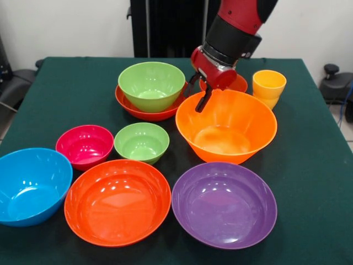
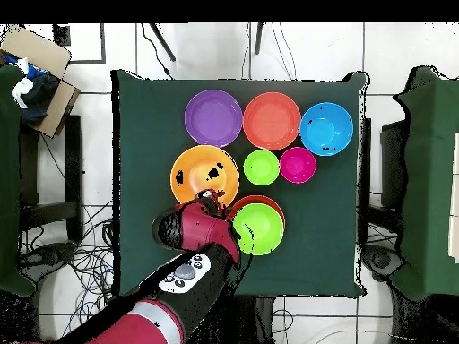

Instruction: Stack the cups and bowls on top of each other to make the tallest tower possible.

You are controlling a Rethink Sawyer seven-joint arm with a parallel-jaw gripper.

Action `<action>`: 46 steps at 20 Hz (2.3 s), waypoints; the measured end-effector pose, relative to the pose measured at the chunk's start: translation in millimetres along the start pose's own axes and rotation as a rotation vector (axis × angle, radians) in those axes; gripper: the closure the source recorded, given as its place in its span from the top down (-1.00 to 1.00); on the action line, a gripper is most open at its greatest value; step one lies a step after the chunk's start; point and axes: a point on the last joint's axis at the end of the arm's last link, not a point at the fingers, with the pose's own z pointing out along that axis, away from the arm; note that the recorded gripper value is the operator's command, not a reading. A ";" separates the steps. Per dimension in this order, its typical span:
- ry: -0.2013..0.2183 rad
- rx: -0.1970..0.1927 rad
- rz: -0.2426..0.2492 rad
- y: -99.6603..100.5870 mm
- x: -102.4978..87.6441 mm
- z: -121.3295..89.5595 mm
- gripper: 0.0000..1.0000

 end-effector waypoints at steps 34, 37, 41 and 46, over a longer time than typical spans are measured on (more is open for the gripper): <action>0.018 -0.085 -0.093 -6.8 -8.2 21.5 1.00; 0.018 -0.087 -0.096 -6.0 -6.6 20.4 1.00; 0.018 -0.089 -0.100 -5.1 -4.8 19.4 1.00; 0.017 -0.091 -0.101 -4.3 -4.5 18.3 1.00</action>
